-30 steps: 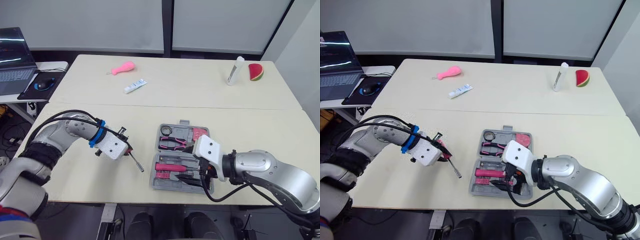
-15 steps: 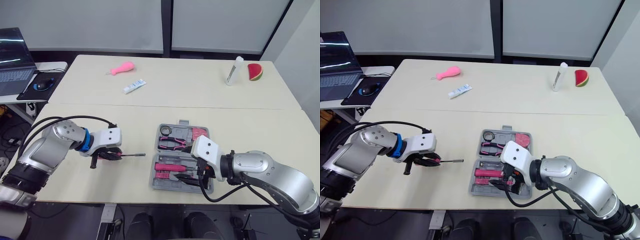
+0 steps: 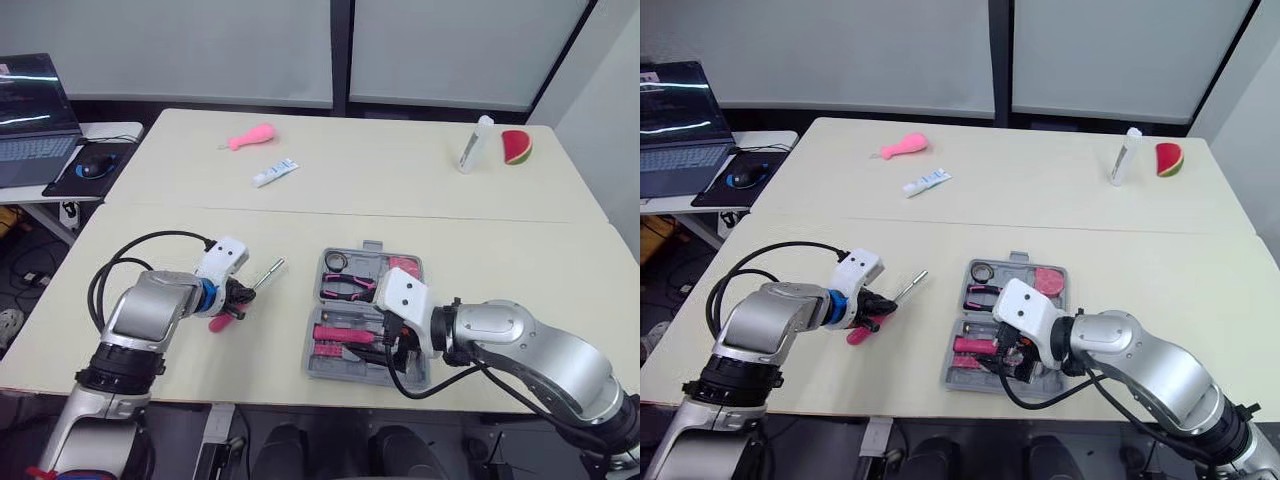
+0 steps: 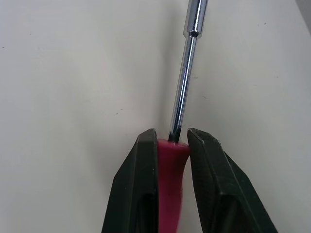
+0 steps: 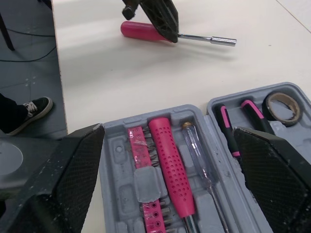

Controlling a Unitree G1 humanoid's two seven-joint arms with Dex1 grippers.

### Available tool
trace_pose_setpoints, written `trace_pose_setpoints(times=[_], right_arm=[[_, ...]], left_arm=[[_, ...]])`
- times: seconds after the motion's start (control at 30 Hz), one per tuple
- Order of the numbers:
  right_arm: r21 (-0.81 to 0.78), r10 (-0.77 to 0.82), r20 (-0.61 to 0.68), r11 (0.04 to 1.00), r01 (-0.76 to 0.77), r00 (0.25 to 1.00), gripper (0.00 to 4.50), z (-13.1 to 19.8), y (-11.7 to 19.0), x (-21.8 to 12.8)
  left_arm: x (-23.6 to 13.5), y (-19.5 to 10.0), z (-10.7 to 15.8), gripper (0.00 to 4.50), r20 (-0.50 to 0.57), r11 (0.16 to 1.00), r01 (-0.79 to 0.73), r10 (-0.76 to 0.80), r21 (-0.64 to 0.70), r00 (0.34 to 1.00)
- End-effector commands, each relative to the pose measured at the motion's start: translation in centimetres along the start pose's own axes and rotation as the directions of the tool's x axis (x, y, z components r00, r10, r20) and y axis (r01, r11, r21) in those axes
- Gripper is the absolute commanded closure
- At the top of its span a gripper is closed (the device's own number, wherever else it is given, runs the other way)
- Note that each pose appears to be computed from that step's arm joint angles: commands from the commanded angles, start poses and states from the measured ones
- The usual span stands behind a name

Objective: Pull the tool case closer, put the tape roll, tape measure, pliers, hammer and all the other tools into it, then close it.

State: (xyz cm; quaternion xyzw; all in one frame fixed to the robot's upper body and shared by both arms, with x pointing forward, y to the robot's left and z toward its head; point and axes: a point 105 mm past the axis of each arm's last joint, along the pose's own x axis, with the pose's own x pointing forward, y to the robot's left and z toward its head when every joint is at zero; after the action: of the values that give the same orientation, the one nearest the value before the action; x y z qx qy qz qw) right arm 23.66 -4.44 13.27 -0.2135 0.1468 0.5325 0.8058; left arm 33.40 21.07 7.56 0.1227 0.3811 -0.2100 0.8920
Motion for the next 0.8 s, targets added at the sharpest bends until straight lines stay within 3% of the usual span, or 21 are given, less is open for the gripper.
trace_pose_setpoints(times=[0.03, 0.13, 0.4, 0.57, 0.8], right_arm=[[-0.024, -0.007, 0.019, 1.000, 0.008, 1.000, 0.00, 0.5, 0.0, -0.1], [-0.024, -0.008, 0.016, 1.000, 0.008, 1.000, 0.00, 0.5, 0.0, -0.2], [-0.021, -0.010, 0.021, 1.000, 0.011, 1.000, 0.00, 0.4, 0.1, -0.5], [-0.046, -0.016, 0.075, 0.999, 0.020, 0.997, 0.00, 1.2, 0.2, -1.5], [-0.057, -0.060, 0.118, 0.996, 0.068, 0.991, 0.00, 1.5, -0.1, -1.6]], left_arm=[[0.0, 0.3, 1.1, 3.94, 0.045, 0.999, -0.045, 0.046, -0.003, 0.998], [0.1, 0.3, 1.1, 3.94, 0.060, 0.999, -0.053, 0.053, -0.006, 0.997], [-0.7, 0.7, 0.8, 1.50, 0.103, 0.999, -0.040, 0.040, -0.007, 0.994], [-3.7, 1.1, 0.7, 0.03, 0.156, 0.984, 0.014, -0.042, 0.178, 0.987], [-4.3, 1.8, 0.4, 0.03, 0.231, 0.910, 0.184, -0.282, 0.372, 0.931]])
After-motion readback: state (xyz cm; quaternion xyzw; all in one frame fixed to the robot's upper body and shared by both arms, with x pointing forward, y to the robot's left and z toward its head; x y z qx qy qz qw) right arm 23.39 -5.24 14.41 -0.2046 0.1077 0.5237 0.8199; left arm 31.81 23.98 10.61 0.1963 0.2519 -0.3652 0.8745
